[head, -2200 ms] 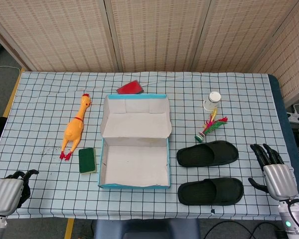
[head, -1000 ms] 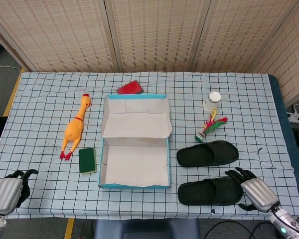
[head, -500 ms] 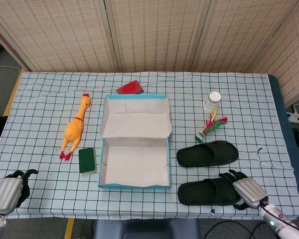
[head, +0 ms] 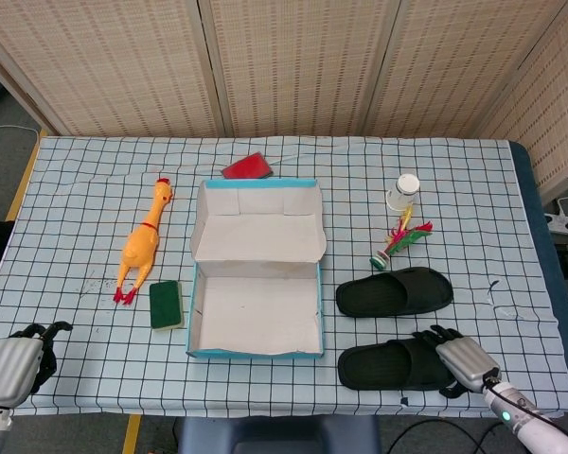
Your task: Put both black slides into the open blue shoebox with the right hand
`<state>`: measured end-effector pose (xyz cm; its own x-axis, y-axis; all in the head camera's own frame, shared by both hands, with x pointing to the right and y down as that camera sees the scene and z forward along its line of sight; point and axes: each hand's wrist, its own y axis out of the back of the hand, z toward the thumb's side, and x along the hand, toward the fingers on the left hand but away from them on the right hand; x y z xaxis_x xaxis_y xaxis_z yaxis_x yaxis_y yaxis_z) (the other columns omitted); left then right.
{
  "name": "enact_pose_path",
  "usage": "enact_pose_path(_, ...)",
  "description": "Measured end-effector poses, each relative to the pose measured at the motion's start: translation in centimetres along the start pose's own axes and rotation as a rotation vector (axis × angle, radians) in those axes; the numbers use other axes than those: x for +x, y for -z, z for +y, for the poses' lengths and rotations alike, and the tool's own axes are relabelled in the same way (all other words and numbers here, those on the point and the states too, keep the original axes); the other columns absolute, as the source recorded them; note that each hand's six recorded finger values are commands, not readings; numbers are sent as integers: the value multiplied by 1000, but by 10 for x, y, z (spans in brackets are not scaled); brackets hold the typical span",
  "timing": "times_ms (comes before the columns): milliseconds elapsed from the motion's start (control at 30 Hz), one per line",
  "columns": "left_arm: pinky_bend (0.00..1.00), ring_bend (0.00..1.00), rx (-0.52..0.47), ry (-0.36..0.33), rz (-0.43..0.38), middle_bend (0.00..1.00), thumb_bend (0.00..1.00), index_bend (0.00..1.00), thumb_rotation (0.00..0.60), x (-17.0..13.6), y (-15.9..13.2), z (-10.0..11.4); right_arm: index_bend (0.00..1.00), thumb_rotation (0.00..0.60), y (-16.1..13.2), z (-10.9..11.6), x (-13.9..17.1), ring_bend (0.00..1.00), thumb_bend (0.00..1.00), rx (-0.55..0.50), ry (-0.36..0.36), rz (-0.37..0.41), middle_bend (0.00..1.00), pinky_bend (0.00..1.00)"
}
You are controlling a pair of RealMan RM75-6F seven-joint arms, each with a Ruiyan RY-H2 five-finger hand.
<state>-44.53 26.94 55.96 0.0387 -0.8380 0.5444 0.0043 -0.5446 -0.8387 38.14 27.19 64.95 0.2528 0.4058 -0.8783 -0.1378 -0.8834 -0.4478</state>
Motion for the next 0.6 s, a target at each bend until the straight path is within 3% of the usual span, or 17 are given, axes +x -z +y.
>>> enact_pose_path(400,548,365,0,4,-1,315,484,333,600,0,0,0,87,600,2,-8,-10,0,83,27,-17,-12,97,136)
enact_pose_path(600,548,364,-2,4,0,316,484,333,600,0,0,0,234,600,2,-8,-20,34,82,38,44,-39,222,237)
